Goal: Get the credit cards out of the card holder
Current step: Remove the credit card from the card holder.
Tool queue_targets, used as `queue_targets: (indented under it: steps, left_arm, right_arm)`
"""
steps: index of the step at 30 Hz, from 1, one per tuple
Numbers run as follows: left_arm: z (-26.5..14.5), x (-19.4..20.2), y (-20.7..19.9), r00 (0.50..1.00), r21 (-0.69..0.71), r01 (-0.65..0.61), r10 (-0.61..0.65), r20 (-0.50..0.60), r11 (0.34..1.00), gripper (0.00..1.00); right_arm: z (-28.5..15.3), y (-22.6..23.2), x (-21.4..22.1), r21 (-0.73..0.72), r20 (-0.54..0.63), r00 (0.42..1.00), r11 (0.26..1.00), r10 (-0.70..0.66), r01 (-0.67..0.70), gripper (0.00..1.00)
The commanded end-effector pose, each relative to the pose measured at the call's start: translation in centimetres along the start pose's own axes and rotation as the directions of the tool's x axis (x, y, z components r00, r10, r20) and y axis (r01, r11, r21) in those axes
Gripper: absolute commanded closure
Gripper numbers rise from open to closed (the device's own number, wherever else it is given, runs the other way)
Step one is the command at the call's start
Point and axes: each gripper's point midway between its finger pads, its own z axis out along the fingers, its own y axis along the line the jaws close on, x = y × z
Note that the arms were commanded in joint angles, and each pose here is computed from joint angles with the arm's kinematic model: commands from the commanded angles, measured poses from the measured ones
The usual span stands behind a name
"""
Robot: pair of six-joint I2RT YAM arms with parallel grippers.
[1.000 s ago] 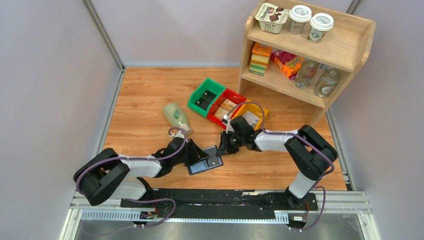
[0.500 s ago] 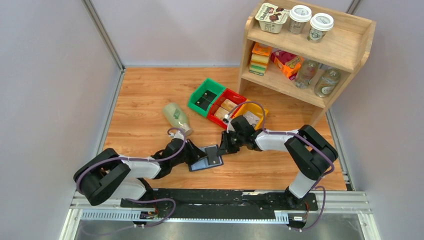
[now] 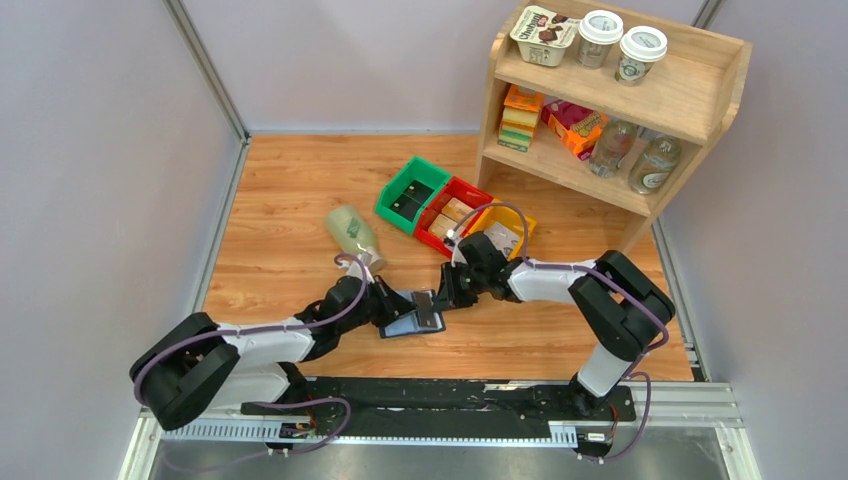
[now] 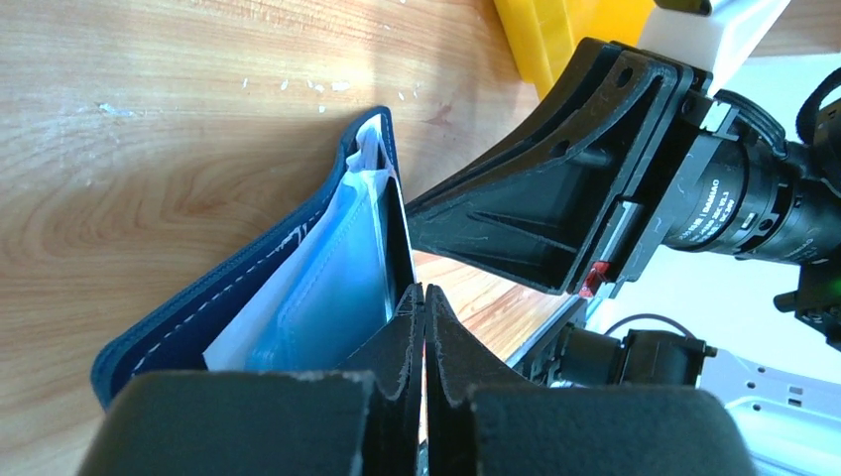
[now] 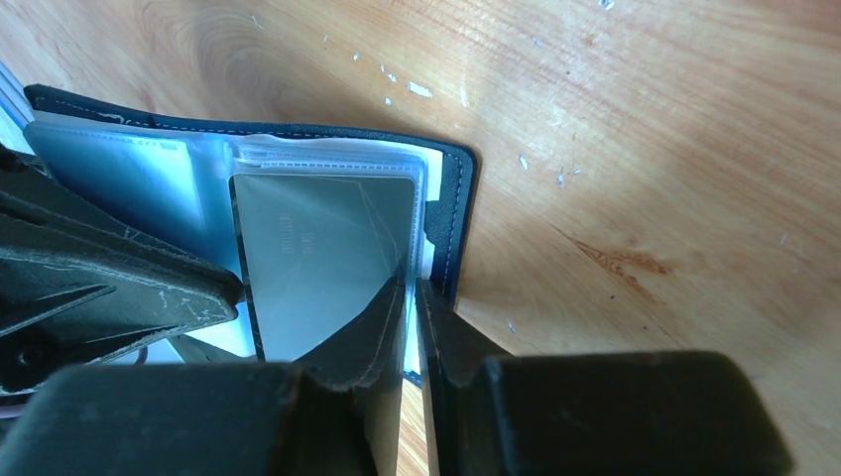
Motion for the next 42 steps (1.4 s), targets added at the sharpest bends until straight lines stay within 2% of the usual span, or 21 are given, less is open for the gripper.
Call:
queue_targets:
  steps: [1,4,9,12,15,17,18,20,21,23,29,42]
  left_arm:
    - [-1.1,0.1,-1.3,0.998,0.030,-0.054,0.054,-0.006,0.998,1.00]
    - [-2.0,-0.6,-1.0,0.996,-0.006,-0.083,0.084,0.023,0.996,1.00]
    - [-3.7,-0.4,2.6,0.997,-0.161,-0.069,0.074,0.027,0.984,1.00]
    - [-4.3,-0.4,2.6,0.997,-0.162,-0.072,0.077,0.028,0.984,1.00]
    - [-4.1,-0.5,1.9,0.995,-0.149,-0.092,0.096,0.021,0.985,0.87]
    - [-3.9,-0.5,1.8,0.993,-0.163,-0.113,0.115,0.002,0.980,0.83]
    - [-3.8,-0.4,2.0,0.992,-0.178,-0.124,0.124,-0.011,0.976,0.82]
    - [-3.8,-0.1,2.9,0.989,-0.233,-0.147,0.140,-0.048,0.961,0.73]
    - [-3.7,-0.3,3.0,0.988,-0.256,-0.153,0.145,-0.051,0.954,0.66]
    - [-3.9,-0.4,3.5,0.983,-0.302,-0.185,0.171,-0.071,0.935,0.63]
    - [-4.6,-0.8,4.9,0.958,-0.416,-0.286,0.245,-0.149,0.863,0.61]
    - [-3.9,0.4,6.5,0.944,-0.458,-0.317,0.228,-0.238,0.831,0.62]
  right_arm:
    - [-0.5,-1.6,2.0,0.115,-0.059,0.998,0.993,-0.011,0.018,0.83]
    - [-1.1,-0.8,1.3,0.103,-0.037,0.999,0.994,-0.024,0.028,0.82]
    - [-1.1,-0.8,1.1,0.106,-0.035,0.999,0.994,-0.020,0.024,0.82]
    - [-1.3,0.0,0.7,0.088,-0.025,0.999,0.996,-0.026,0.028,0.78]
    - [-1.9,0.9,-0.4,0.080,0.000,0.999,0.996,-0.037,0.037,0.75]
    - [-2.3,1.7,-1.3,0.069,0.022,0.999,0.997,-0.043,0.041,0.71]
    - [-2.5,2.0,-1.6,0.067,0.032,0.999,0.997,-0.038,0.036,0.66]
    - [-2.8,2.5,-2.2,0.065,0.047,0.998,0.997,-0.035,0.031,0.60]
    - [-2.8,2.6,-2.4,0.069,0.050,0.998,0.997,-0.030,0.027,0.59]
    - [-2.8,2.4,-2.4,0.082,0.050,0.999,0.996,-0.021,0.017,0.59]
    - [-2.2,2.2,-2.1,0.079,0.032,0.999,0.997,-0.001,-0.001,0.65]
    - [-0.4,1.6,-1.2,0.087,-0.011,1.000,0.996,0.013,-0.012,0.67]
